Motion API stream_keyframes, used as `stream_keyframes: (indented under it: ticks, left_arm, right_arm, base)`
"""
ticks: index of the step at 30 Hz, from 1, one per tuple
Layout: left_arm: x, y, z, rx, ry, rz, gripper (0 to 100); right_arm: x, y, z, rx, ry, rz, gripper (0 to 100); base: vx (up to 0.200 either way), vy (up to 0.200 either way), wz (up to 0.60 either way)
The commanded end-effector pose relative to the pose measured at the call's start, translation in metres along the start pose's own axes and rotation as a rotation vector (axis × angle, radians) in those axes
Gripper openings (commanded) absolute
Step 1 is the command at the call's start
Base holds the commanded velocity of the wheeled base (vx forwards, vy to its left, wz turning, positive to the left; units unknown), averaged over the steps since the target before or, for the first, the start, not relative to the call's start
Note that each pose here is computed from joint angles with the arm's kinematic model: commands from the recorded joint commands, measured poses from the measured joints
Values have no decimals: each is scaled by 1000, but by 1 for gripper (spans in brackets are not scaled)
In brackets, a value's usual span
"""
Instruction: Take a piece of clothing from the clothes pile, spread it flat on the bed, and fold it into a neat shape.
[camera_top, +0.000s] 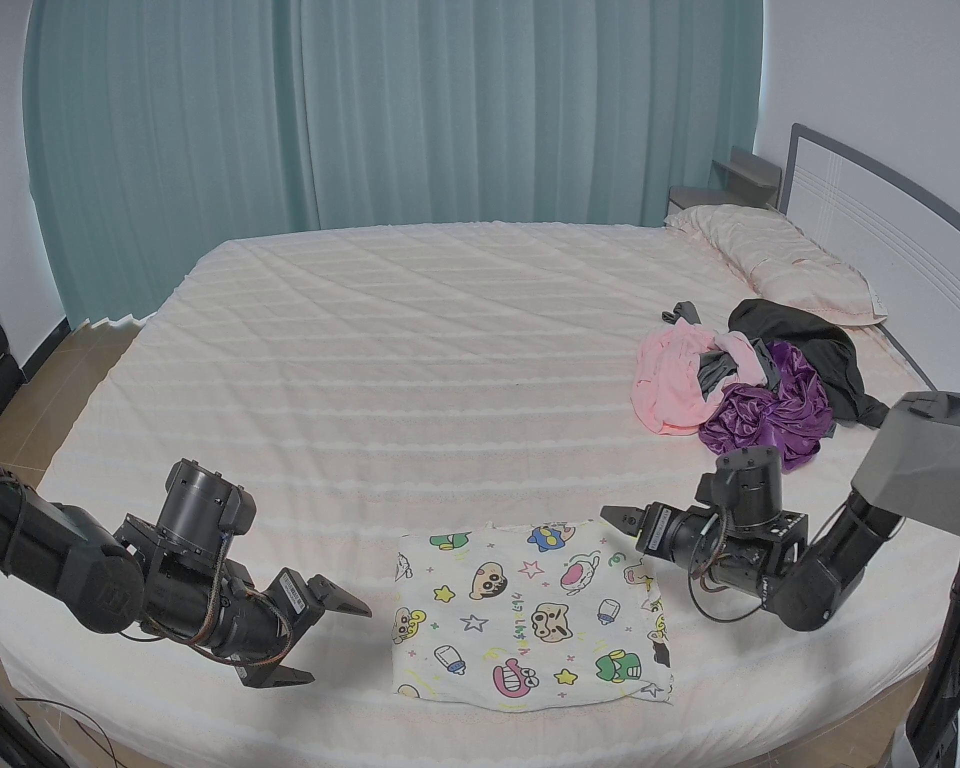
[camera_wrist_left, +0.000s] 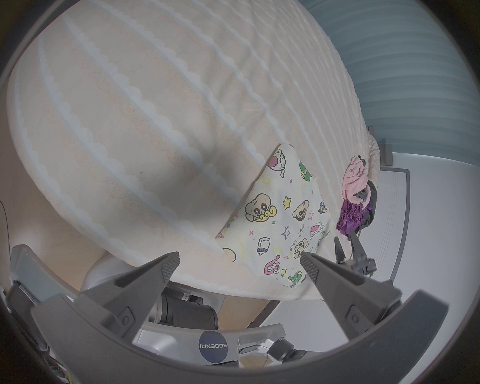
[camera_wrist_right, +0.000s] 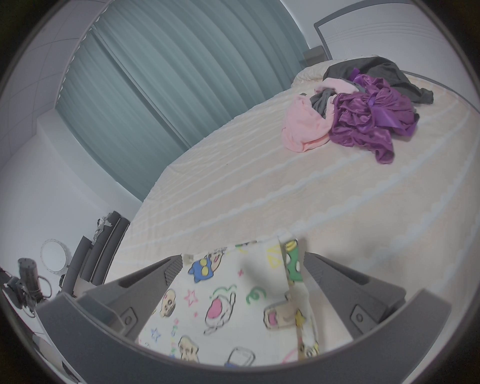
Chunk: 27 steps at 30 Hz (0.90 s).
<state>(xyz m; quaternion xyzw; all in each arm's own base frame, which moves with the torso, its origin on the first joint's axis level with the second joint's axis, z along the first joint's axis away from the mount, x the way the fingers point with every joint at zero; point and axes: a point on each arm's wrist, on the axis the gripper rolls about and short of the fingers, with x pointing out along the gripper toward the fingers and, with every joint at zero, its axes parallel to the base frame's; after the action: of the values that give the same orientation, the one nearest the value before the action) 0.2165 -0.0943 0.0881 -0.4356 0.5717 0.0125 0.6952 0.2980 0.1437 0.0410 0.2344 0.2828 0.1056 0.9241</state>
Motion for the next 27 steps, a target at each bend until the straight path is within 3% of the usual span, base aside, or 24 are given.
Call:
stream_keyframes:
  ticks: [1, 19, 20, 27]
  left_arm:
    - [2, 0, 1, -2, 1, 6, 100]
    - [5, 1, 1, -6, 6, 16, 100]
    - [5, 1, 1, -6, 6, 16, 100]
    - [5, 1, 1, -6, 6, 16, 100]
  right_arm:
    - [47, -9, -13, 2, 39, -43, 100]
    - [56, -5, -6, 6, 13, -25, 100]
    - [56, -5, -6, 6, 14, -26, 0]
    - [56, -11, -1, 15, 3, -39, 0]
  base:
    - [0, 0, 0]
    - [0, 0, 0]
    - [0, 0, 0]
    - [0, 0, 0]
